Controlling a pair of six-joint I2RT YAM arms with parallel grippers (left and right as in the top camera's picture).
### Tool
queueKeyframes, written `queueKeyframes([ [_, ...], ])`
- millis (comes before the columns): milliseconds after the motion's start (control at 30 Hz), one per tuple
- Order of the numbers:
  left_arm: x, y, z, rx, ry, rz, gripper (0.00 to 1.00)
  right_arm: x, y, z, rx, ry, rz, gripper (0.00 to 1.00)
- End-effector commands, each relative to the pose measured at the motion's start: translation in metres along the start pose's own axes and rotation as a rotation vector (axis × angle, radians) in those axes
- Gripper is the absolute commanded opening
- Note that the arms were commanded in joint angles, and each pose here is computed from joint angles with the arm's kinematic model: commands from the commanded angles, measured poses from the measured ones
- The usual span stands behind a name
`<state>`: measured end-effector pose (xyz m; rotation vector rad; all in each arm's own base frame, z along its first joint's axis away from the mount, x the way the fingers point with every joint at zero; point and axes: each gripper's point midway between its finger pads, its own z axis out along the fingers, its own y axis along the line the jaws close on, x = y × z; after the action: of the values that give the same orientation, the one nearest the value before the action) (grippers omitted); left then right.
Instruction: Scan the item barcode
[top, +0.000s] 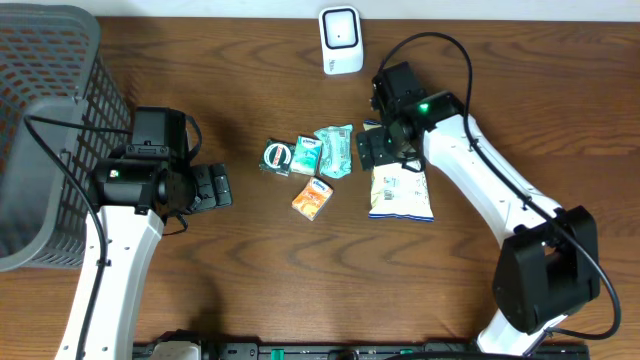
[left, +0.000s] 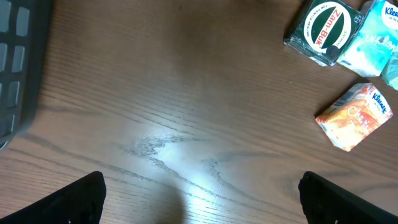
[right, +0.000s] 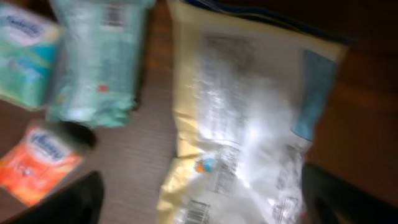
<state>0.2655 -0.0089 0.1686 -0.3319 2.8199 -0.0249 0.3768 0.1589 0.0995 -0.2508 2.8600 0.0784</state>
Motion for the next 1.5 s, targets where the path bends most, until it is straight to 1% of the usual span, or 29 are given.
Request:
queueKeyframes([
  [0,0.002,0.001,0.002,-0.007,0.008,-0.01,0.98,-0.011,-0.031,-0.005,0.047,-0.022,0.082,0.99],
  [67,0.002,0.001,0.002,-0.007,0.008,-0.01,0.97,-0.011,-0.038,-0.004,-0.03,-0.003,0.116,0.99],
  [167,0.002,0.001,0.002,-0.007,0.008,-0.01,0.98,-0.006,-0.04,-0.001,-0.184,0.026,0.069,0.99],
  [267,0.002,0.001,0.002,-0.008,0.008,-0.01,0.98,0.008,-0.043,0.012,-0.294,0.074,0.036,0.99],
  [400,0.002,0.001,0.002,-0.008,0.008,-0.01,0.97,0.026,-0.052,0.041,-0.348,0.127,0.086,0.98],
  [433,0.002,0.001,0.002,-0.008,0.008,-0.01,0.98,0.029,-0.052,0.047,-0.371,0.139,0.101,0.94],
  [500,0.002,0.001,0.002,-0.008,0.008,-0.01,0.98,0.034,-0.047,0.055,-0.445,0.161,0.132,0.77],
  [567,0.002,0.001,0.002,-0.008,0.008,-0.01,0.98,0.035,-0.041,0.059,-0.51,0.172,0.153,0.63],
  [600,0.002,0.001,0.002,-0.007,0.008,-0.01,0.98,0.034,-0.039,0.058,-0.532,0.172,0.158,0.53],
  [633,0.002,0.001,0.002,-0.008,0.008,-0.01,0.98,0.033,-0.038,0.058,-0.542,0.171,0.159,0.38],
  [667,0.002,0.001,0.002,-0.008,0.008,-0.01,0.98,0.033,-0.037,0.058,-0.544,0.167,0.159,0.25],
  [733,0.002,0.001,0.002,-0.008,0.008,-0.01,0.98,0.03,-0.035,0.054,-0.555,0.158,0.155,0.04],
  [767,0.002,0.001,0.002,-0.008,0.008,-0.01,0.98,0.029,-0.035,0.052,-0.559,0.154,0.153,0.01],
  [933,0.002,0.001,0.002,-0.008,0.008,-0.01,0.97,0.015,-0.037,0.035,-0.544,0.099,0.145,0.01],
  [1000,0.002,0.001,0.002,-0.008,0.008,-0.01,0.98,0.006,-0.047,0.026,-0.466,0.068,0.174,0.01],
  [1067,0.002,0.001,0.002,-0.007,0.008,-0.01,0.98,-0.005,-0.062,0.012,-0.338,0.017,0.206,0.01],
  [1133,0.002,0.001,0.002,-0.008,0.008,-0.01,0.98,-0.015,-0.074,-0.004,-0.215,-0.046,0.197,0.01],
  [1233,0.002,0.001,0.002,-0.007,0.008,-0.01,0.97,-0.023,-0.094,-0.03,0.047,-0.139,0.166,0.01],
  [1333,0.002,0.001,0.002,-0.008,0.008,-0.01,0.98,-0.026,-0.112,-0.051,0.364,-0.207,0.129,0.02],
  [1467,0.002,0.001,0.002,-0.007,0.008,-0.01,0.98,-0.027,-0.111,-0.067,0.671,-0.251,0.024,0.01],
])
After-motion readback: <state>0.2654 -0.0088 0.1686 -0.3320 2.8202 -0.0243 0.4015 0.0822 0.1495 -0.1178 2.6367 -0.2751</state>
